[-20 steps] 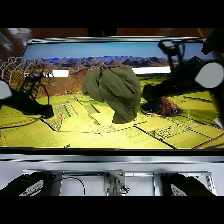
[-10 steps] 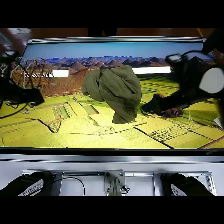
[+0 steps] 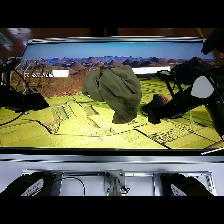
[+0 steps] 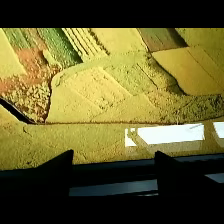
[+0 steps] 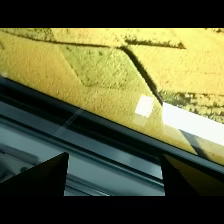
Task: Fold the shirts.
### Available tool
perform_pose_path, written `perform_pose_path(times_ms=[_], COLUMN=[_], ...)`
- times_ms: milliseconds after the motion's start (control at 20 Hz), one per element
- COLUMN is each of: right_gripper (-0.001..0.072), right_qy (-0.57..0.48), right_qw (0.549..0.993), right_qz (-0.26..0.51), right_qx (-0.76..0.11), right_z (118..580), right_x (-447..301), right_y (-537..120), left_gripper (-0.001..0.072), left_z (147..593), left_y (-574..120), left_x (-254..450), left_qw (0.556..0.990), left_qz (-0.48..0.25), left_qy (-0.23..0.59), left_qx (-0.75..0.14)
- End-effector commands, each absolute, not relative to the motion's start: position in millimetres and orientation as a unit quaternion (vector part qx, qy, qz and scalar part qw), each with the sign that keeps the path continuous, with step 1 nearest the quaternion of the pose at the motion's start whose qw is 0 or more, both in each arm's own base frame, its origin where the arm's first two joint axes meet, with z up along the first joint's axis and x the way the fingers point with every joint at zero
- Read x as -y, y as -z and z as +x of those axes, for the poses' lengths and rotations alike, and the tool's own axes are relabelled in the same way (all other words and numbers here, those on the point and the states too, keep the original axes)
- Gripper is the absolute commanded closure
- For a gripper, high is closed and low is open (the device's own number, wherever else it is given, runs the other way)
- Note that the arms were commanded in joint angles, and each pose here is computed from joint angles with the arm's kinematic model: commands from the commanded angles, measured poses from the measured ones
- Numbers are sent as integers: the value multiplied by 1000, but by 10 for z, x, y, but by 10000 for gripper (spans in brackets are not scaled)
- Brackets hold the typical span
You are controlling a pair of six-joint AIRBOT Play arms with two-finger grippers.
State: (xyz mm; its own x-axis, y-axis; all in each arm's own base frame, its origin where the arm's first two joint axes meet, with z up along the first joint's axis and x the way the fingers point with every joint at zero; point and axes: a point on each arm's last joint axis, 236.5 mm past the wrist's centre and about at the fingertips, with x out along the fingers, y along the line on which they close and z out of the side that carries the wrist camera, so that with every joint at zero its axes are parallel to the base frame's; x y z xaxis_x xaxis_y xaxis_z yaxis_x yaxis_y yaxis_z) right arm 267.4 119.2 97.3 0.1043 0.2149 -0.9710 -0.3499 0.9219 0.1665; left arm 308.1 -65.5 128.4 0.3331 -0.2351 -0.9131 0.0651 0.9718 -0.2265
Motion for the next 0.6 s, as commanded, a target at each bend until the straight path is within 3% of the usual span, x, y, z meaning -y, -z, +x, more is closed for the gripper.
perform_pose_path(times_ms=[0, 200, 550], right_gripper=[42, 42, 42], right_qy=[-190, -243, -179], right_qw=[743, 720, 719], right_qz=[-33, 38, 109], right_qx=[-641, -649, -662], right_z=[2700, 2710, 2967], right_x=[-1260, -1684, -1750], right_y=[-958, -786, -515], left_gripper=[102, 102, 102], left_z=[3029, 3059, 3499], left_y=[-1107, -788, -616], left_x=[881, 1175, 1418], left_qw=[801, 794, 818], left_qz=[-96, -129, -181], left_qy=[120, 148, 156], left_qx=[-579, -575, -524])
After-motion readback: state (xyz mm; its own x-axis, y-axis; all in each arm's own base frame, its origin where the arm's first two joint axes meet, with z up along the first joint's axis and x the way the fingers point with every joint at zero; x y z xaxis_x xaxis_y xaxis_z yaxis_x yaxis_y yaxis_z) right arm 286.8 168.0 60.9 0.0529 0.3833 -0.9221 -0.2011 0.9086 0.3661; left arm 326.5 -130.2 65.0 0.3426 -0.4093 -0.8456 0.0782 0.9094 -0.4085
